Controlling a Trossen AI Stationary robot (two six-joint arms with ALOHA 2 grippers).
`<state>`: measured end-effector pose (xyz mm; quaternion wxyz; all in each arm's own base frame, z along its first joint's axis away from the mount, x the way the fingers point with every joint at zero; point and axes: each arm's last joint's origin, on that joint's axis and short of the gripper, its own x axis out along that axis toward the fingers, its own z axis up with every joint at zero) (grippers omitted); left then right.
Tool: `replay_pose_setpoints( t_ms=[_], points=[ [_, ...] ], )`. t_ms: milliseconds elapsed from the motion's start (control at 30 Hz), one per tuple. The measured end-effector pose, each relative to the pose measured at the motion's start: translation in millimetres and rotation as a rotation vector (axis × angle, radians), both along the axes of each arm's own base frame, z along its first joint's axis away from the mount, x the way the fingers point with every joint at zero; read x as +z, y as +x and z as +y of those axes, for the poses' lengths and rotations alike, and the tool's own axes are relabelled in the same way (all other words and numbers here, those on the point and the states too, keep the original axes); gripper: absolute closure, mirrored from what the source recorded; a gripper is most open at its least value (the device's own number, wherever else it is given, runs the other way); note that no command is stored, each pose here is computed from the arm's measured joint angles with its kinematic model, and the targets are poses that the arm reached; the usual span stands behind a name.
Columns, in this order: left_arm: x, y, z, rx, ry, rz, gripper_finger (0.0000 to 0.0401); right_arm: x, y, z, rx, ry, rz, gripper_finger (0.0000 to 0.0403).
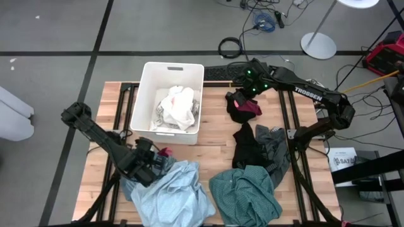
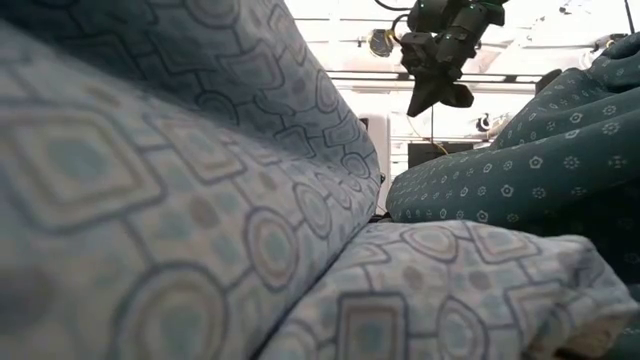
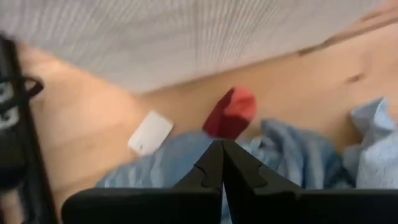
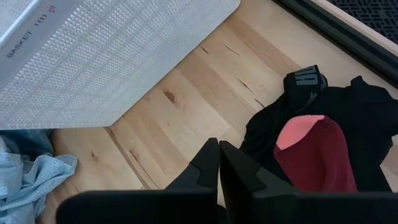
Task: Sort clothes
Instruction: Move the bottom left red sock to the top right of the table
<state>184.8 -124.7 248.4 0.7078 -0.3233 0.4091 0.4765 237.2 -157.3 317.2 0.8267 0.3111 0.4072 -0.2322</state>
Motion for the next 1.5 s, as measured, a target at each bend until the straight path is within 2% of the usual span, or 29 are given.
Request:
replay_pose_setpoints(
  t_ms=[133, 233, 467, 567, 733, 833, 967, 1067, 1133, 1333, 1500],
  points=[
    [0, 11, 9, -0.026, 0.065, -0.053, 0.0392, 0, 0, 0, 0.003, -0.006, -0.005, 0.0403],
    [-3, 18, 17, -0.024, 0.077, -0.032, 0.0380, 0, 0, 0, 0.003, -0.005, -0.005, 0.0403],
    [-14, 31, 22, -0.011, 0.097, 0.011, 0.0307, 0, 0, 0, 0.012, -0.012, -0.003, 0.0403],
    [-16, 33, 22, 0.050, 0.086, -0.011, 0.0269, 0, 0, 0, 0.012, -0.009, 0.001, 0.0403],
    [-17, 34, 22, 0.238, 0.032, -0.102, 0.0220, 0, 0, 0, 0.012, -0.008, 0.003, 0.0403],
    [-17, 34, 21, 0.260, 0.014, -0.104, 0.0213, 0, 0, 0, 0.012, -0.007, 0.004, 0.0403],
    [-18, 31, 17, 0.119, 0.018, -0.021, 0.0212, 0, 0, 0, 0.015, -0.007, 0.006, 0.0403],
    [-16, 28, 12, 0.006, 0.114, -0.034, 0.0212, 0, -1, 0, 0.018, -0.007, 0.010, 0.0403],
    [-15, 28, 11, -0.028, 0.158, -0.043, 0.0212, 0, -1, 0, 0.017, -0.007, 0.010, 0.0403],
    [-16, 25, 7, -0.038, 0.114, -0.017, 0.0212, -2, -2, 2, 0.015, 0.010, 0.031, 0.0403],
    [-20, 24, 6, 0.046, 0.020, -0.008, 0.0212, -2, -2, 2, 0.000, 0.019, 0.027, 0.0403]
  ],
)
